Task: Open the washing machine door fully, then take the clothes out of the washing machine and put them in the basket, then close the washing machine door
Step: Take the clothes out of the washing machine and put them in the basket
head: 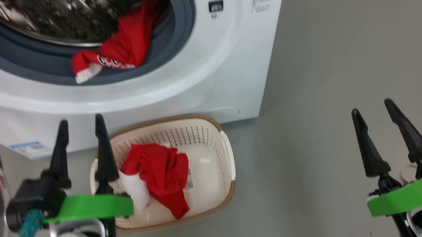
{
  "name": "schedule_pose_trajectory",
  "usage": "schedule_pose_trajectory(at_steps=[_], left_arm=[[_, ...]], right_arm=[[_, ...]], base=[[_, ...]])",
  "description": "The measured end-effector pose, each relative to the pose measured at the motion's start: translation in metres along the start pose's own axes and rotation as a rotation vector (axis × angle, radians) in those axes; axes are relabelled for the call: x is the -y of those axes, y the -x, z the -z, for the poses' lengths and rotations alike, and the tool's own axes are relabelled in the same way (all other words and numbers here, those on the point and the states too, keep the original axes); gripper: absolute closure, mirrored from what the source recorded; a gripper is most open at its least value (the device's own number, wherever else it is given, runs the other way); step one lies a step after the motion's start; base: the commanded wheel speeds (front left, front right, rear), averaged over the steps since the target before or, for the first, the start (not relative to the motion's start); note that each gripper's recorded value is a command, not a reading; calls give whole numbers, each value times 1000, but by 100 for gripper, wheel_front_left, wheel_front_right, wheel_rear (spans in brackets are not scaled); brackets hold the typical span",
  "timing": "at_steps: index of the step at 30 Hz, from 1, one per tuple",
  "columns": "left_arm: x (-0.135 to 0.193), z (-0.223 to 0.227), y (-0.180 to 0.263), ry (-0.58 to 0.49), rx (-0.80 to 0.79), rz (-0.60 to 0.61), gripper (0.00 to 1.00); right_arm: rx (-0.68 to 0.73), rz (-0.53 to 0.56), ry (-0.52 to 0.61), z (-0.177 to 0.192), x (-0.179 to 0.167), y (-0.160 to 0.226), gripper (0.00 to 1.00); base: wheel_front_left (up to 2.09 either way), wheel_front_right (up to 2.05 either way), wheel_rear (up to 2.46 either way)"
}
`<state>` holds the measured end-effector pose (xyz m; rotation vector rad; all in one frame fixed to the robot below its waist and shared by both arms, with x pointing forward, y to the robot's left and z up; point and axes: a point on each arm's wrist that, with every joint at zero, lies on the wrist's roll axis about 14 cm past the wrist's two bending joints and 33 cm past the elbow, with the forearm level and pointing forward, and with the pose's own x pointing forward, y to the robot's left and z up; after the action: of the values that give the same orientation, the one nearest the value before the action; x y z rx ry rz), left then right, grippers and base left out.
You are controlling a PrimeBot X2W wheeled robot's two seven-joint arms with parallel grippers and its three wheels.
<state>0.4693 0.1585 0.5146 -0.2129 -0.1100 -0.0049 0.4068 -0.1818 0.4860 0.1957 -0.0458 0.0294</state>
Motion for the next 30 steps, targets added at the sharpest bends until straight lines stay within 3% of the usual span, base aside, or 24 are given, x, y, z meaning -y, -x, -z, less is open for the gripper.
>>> schedule_pose_trajectory(at_steps=[13, 30], left_arm=[[0, 42, -80, -18, -69, 23, 0], [23, 81, -183, 12, -166, 103, 0]], right_arm=[[-81, 0, 1, 38, 4, -27, 0], [-154, 27, 17, 72, 20, -39, 0]], base=[[0, 0, 0], [0, 0, 0]])
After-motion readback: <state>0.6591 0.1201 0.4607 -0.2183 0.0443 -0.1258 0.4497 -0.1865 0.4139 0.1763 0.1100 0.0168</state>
